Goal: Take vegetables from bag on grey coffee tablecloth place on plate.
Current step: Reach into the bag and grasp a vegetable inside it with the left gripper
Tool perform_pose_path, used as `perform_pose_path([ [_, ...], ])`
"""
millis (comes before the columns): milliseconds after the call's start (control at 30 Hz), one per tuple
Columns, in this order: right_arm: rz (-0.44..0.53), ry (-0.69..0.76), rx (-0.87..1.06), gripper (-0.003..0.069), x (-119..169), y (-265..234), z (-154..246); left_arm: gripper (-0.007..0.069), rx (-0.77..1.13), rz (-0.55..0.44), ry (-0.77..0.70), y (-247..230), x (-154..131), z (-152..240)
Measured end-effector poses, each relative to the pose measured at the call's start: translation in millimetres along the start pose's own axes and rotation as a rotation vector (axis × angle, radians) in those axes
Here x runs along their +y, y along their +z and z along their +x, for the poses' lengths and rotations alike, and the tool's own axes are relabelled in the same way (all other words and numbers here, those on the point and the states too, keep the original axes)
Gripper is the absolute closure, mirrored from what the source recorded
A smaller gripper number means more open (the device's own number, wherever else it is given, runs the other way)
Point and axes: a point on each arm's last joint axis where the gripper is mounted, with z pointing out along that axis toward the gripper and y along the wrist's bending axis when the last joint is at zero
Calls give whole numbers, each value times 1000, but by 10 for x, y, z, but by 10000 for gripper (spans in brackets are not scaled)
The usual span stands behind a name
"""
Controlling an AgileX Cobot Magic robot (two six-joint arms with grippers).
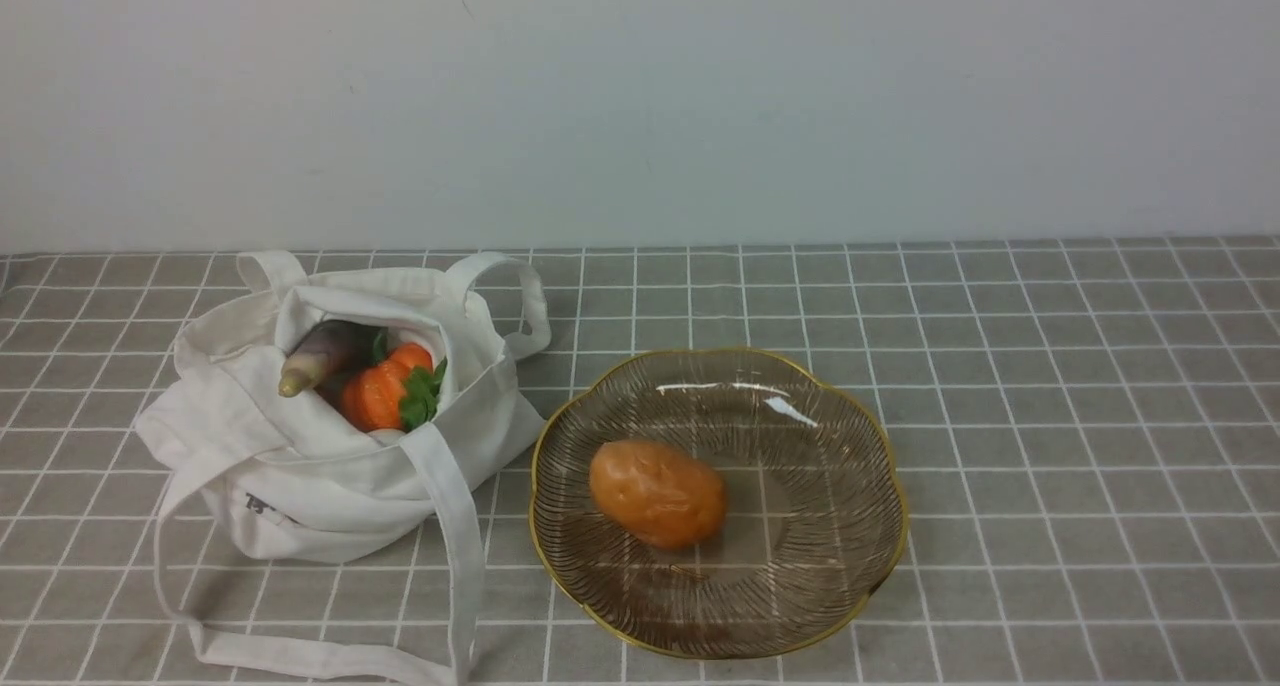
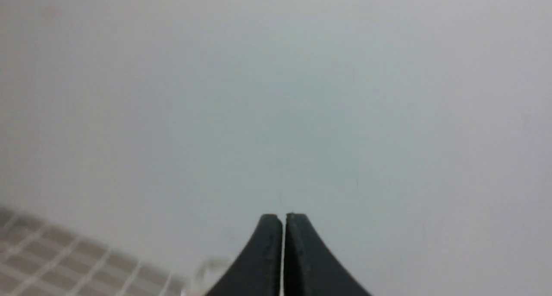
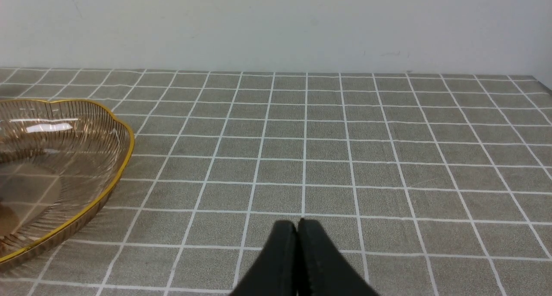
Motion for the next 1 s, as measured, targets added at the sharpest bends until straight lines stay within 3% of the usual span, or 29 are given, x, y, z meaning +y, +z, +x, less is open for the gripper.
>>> perform_pose_path([
  [167,0,0,0,676,0,0,0,630,-52,54,-2,97,-238,-415],
  [200,0,0,0,676,0,0,0,630,17,84,31,196,-393,-590],
  [367,0,0,0,676,0,0,0,630,369,109,132,574,-686,-747],
  [400,0,0,0,676,0,0,0,630,572,113,192,750,-761,-709],
  [433,0,0,0,676,0,0,0,630,599,112,203,806,-777,-714],
  [533,0,0,0,676,0,0,0,630,981,107,316,1232,-841,-575],
  [667,0,0,0,676,0,0,0,630,1239,77,413,1675,-797,-387],
  [1000,0,0,0,676,0,0,0,618,1474,22,448,2489,-618,196],
])
